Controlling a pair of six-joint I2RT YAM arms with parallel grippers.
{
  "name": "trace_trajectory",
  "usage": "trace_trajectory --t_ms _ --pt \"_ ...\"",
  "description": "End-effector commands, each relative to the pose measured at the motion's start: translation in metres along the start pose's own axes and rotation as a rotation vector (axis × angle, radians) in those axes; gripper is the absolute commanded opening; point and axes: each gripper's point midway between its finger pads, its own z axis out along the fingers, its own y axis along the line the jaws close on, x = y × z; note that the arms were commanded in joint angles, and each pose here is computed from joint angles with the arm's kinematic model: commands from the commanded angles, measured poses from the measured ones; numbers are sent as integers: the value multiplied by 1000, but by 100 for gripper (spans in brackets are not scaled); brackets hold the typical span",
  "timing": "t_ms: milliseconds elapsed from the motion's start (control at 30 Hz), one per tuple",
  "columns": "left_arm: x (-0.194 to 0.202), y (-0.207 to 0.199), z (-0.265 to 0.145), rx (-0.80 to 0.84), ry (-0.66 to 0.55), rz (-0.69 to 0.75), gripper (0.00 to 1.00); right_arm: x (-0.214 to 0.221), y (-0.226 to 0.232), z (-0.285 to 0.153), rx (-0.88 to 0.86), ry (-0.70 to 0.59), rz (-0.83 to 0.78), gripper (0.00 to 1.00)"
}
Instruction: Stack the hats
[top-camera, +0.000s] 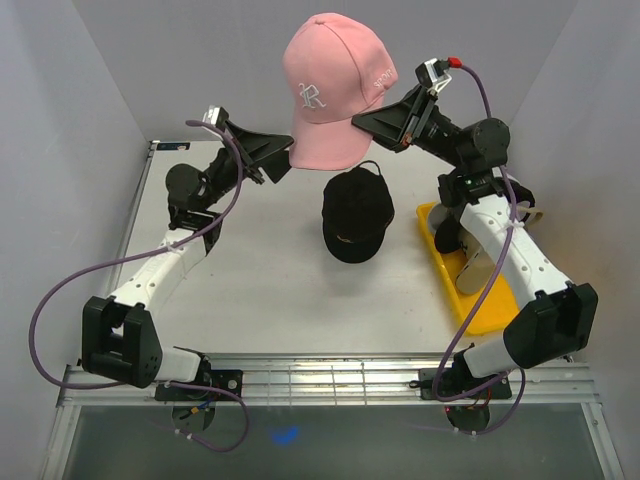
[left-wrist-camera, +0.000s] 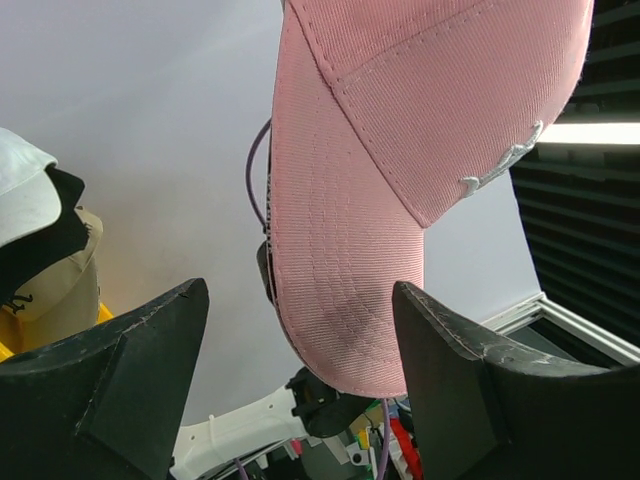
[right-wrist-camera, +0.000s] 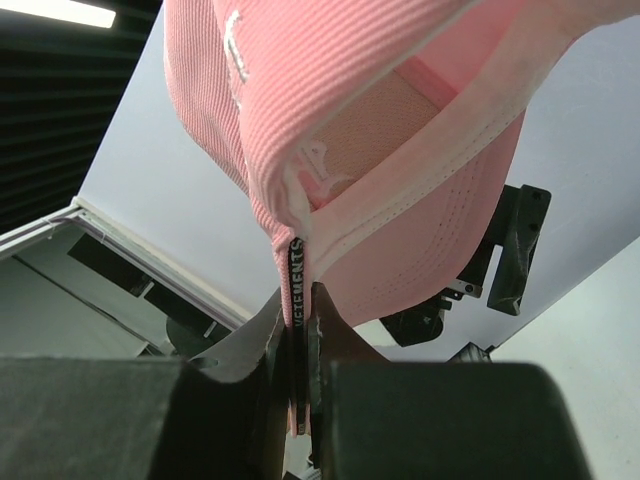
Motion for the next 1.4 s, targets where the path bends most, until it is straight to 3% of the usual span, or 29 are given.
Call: trace_trajectory --t_ms 0,167,400,633,767,800,1000,1367 --pt "3 -19 2 70 -16 32 84 0 26 1 -96 -27 -77 8" --pt "7 -22 3 80 -8 25 83 6 12 -3 -77 -25 -80 8" --pt "12 -20 2 75 7 10 67 15 -19 -9 -33 -19 -34 8" --pt "16 2 2 36 22 -42 30 17 -39 -10 44 -11 -11 9" --pt "18 9 6 30 18 -55 9 20 -48 -11 91 3 23 27" --pt "18 12 8 26 16 -61 0 21 -53 -12 115 8 52 37" --pt "18 26 15 8 -52 -119 0 28 -58 -16 195 29 107 53" --pt "12 66 12 -137 -181 -261 0 46 -68 -37 379 64 135 53"
